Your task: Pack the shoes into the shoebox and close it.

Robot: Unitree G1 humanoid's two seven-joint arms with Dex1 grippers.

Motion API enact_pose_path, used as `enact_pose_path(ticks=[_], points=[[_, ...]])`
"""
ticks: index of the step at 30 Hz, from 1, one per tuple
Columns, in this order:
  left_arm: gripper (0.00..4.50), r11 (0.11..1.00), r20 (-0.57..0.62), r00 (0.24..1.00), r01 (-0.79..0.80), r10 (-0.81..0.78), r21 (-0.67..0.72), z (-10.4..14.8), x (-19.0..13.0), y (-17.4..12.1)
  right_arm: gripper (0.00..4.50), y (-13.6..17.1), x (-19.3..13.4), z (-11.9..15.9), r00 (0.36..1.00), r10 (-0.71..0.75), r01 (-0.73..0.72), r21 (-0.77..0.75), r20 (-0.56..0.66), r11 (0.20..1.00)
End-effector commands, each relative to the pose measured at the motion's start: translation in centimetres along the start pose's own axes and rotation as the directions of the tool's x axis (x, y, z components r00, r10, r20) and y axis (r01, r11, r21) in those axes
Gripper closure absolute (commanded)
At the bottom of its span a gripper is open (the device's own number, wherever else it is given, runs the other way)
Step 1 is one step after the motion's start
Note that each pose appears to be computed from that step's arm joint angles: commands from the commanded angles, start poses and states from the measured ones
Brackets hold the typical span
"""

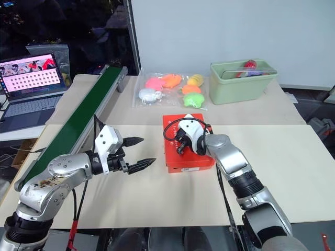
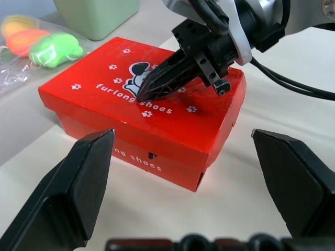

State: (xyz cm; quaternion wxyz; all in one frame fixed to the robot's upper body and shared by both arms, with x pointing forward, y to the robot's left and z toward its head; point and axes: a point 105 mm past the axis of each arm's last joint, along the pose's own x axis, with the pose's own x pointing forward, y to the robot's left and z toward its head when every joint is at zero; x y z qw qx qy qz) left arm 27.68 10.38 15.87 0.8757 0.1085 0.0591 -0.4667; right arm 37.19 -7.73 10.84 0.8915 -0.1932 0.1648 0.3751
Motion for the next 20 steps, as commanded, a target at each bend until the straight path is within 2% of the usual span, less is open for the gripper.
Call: enact_pose_path(ticks=[1, 2, 4, 7, 10, 16, 20], points=[[0.0, 0.997, 0.044, 0.997, -0.06, 0.059, 0.038, 1.3, -0.3, 1.2, 4.46, 0.4, 0.6, -2.9, 0.997, -0.006, 0.014, 0.107, -0.08, 0.994], [0.0, 0.997, 0.047, 0.997, -0.07, 0.068, 0.034, 1.3, -0.4, 1.4, 4.46, 0.4, 0.5, -2.5, 0.998, -0.011, 0.019, 0.121, -0.061, 0.993], [0.0, 0.99, 0.051, 0.989, -0.138, 0.137, 0.031, 1.2, -0.6, 2.5, 4.46, -0.3, -0.2, 0.2, 0.996, -0.043, 0.028, 0.2, 0.073, 0.979], [0.0, 0.958, 0.086, 0.955, -0.284, 0.285, -0.02, 1.0, -1.3, 4.5, 4.46, -2.4, -3.1, 3.7, 0.955, -0.135, 0.028, 0.369, 0.266, 0.929], [0.0, 0.917, 0.103, 0.911, -0.397, 0.4, -0.046, 0.6, -1.9, 5.8, 4.46, -4.0, -5.5, 4.4, 0.919, -0.213, 0.045, 0.449, 0.331, 0.893], [0.0, 0.838, 0.133, 0.827, -0.54, 0.546, -0.084, 0.4, -3.2, 7.5, 4.46, -6.2, -8.4, 2.9, 0.897, -0.333, 0.152, 0.506, 0.289, 0.849], [0.0, 0.819, 0.131, 0.808, -0.566, 0.574, -0.095, 0.1, -3.5, 8.2, 4.46, -7.2, -9.0, 1.1, 0.897, -0.376, 0.217, 0.51, 0.233, 0.833]])
